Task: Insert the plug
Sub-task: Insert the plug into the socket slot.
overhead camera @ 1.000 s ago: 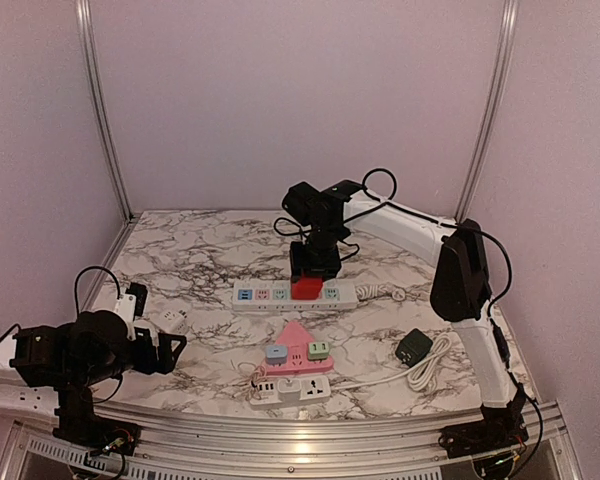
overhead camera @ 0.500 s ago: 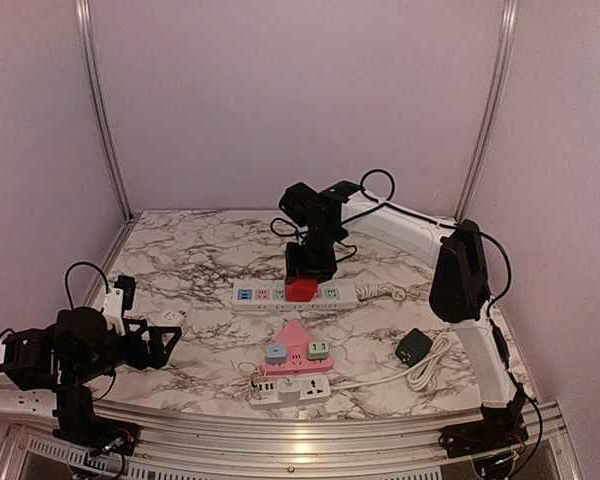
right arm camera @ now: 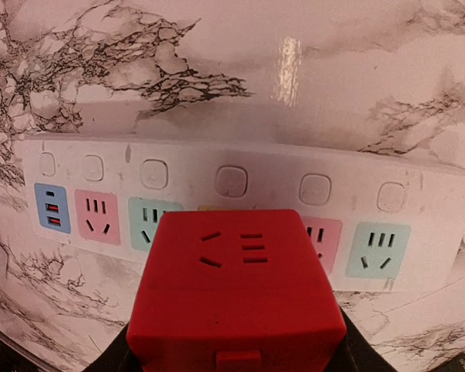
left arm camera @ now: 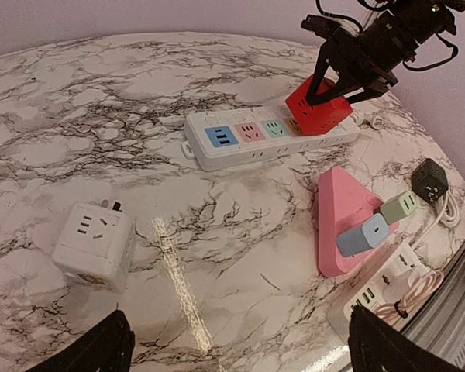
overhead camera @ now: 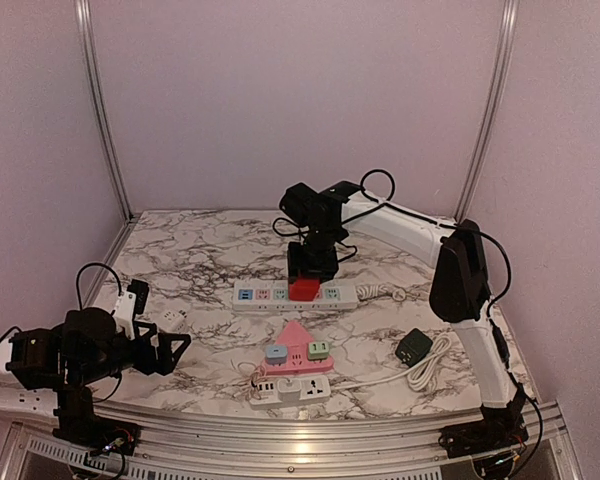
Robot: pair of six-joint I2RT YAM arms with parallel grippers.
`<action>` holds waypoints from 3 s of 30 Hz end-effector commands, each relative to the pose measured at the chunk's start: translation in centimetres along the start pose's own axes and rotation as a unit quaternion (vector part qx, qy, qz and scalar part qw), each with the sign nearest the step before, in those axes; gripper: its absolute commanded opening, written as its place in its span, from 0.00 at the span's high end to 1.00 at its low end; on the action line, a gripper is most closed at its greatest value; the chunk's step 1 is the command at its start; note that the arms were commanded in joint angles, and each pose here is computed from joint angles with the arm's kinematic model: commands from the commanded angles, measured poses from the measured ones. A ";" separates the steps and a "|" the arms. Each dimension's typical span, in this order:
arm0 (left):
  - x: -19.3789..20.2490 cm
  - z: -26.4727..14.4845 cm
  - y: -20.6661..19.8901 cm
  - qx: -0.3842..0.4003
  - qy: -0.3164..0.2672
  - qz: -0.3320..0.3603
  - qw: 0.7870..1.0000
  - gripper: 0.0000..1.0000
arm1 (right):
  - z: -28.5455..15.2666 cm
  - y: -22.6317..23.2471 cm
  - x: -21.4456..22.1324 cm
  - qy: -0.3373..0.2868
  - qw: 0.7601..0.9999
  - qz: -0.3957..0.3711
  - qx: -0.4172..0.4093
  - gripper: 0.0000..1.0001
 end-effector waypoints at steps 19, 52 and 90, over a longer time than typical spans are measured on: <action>0.2 0.0 -0.8 0.038 -0.013 0.005 0.999 0.01 | 3.7 -1.1 0.4 0.025 0.998 0.045 0.043 1.00; 0.2 0.0 -0.8 0.039 -0.012 0.002 0.999 0.01 | 4.4 -8.8 4.9 0.073 0.970 0.063 0.224 1.00; 0.9 0.4 -0.4 0.032 -0.009 -0.003 0.999 0.01 | 14.1 -13.3 3.8 0.160 0.951 0.067 0.255 1.00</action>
Point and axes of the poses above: each gripper's point midway between its finger pads, its own z axis out along the fingers, its own y axis along the line the jaws close on, x = y × z, the point moved 5 cm from there along -z, back along the fingers, and after that the axes turned 4 degrees about z, right-handed, at the moved point
